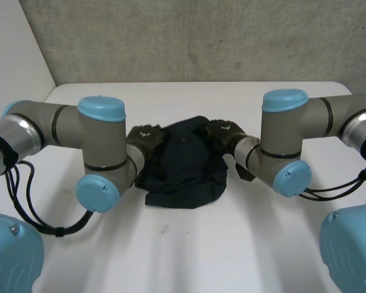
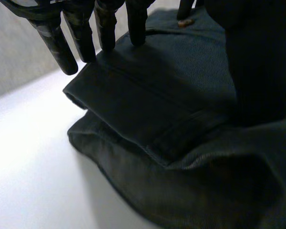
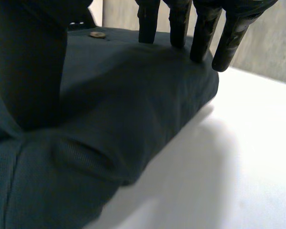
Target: Fold the shorts.
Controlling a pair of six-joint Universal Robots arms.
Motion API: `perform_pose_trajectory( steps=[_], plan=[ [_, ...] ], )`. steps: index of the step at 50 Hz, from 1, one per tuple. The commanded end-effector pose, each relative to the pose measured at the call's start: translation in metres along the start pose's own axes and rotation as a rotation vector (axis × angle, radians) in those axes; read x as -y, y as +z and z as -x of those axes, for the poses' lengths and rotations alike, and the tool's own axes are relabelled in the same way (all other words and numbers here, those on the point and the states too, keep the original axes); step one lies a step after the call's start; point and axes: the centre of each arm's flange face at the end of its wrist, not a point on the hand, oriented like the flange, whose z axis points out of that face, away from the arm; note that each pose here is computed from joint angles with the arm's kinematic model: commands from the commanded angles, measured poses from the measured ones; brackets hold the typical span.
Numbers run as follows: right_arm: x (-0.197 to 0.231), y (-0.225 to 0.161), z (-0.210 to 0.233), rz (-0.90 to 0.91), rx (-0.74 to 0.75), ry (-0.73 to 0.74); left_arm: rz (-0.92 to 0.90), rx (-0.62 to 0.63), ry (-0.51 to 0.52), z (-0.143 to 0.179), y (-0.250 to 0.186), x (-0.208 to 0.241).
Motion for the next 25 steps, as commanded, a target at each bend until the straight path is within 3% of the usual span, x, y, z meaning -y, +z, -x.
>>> perform_pose_trajectory(
  steps=[1, 6, 10, 15, 19, 25],
  plan=[
    [-0.021, 0.001, -0.008, 0.086, -0.022, -0.104, 0.093, -0.004, 0.012, 0.002, -0.003, -0.018],
    [-0.018, -0.006, -0.008, 0.100, -0.044, -0.189, 0.096, -0.006, 0.055, 0.003, -0.006, -0.017],
    [0.012, -0.020, -0.006, 0.036, -0.051, -0.209, 0.053, -0.004, 0.051, 0.006, -0.016, 0.002],
    [0.083, -0.057, 0.000, -0.153, -0.085, -0.216, -0.080, 0.019, 0.040, 0.015, -0.049, 0.056],
    [0.134, -0.098, -0.008, -0.313, -0.172, -0.148, -0.253, 0.086, -0.005, 0.042, -0.099, 0.119],
    [0.177, -0.163, -0.042, -0.457, -0.408, -0.111, -0.402, 0.199, -0.122, 0.095, -0.160, 0.168]
  ],
)
